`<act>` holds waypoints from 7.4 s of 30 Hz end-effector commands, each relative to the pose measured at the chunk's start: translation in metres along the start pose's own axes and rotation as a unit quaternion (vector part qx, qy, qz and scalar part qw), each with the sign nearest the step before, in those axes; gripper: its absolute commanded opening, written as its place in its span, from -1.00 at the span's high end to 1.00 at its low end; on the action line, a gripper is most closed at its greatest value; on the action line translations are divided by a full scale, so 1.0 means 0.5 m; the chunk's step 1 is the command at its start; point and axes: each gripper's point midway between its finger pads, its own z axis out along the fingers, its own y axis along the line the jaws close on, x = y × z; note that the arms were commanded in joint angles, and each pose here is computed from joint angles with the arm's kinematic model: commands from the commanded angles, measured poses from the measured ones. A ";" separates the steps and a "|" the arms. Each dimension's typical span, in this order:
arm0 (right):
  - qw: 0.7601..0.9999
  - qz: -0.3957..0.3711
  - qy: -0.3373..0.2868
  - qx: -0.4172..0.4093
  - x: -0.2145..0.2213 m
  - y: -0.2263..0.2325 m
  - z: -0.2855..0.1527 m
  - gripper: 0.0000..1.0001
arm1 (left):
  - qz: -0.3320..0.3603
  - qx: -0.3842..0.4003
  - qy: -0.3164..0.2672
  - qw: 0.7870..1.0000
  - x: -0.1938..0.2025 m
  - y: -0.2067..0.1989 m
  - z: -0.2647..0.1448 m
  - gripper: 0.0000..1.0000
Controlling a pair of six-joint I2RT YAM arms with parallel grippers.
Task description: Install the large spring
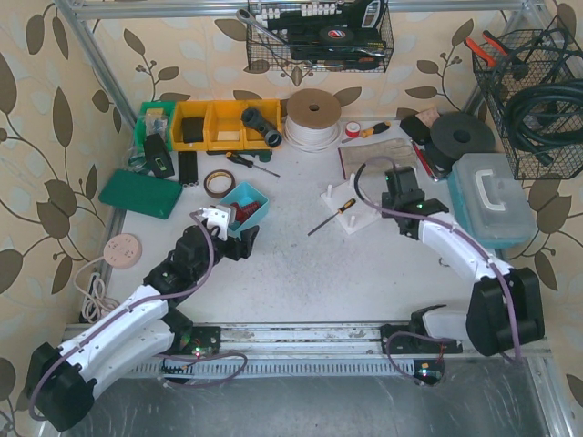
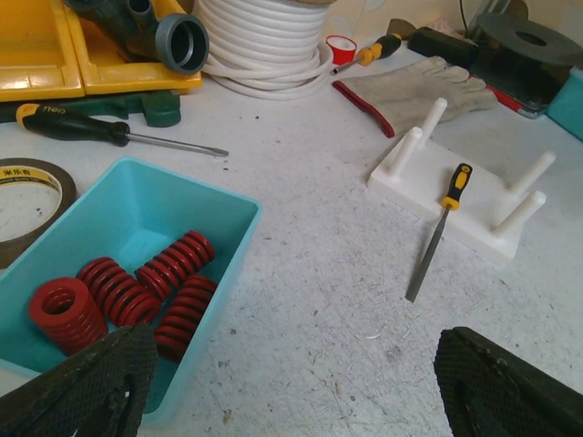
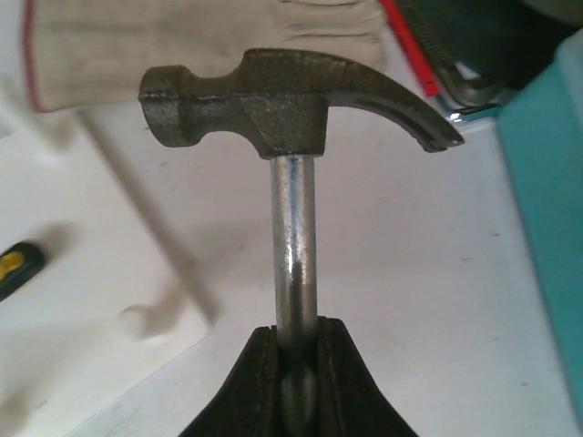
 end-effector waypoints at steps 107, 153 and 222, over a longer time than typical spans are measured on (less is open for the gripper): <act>0.943 0.314 0.104 0.031 0.017 0.266 0.164 0.28 | 0.004 0.029 -0.002 1.000 -0.016 -0.026 0.001 -0.86; 0.994 -0.087 -0.047 -0.048 -0.174 0.141 -0.044 1.00 | 0.011 0.069 0.032 0.997 0.004 -0.059 0.026 -0.82; 0.974 0.047 -0.150 -0.164 -0.075 0.112 -0.176 -0.98 | -0.072 -0.232 0.260 0.934 0.000 0.168 0.067 -0.10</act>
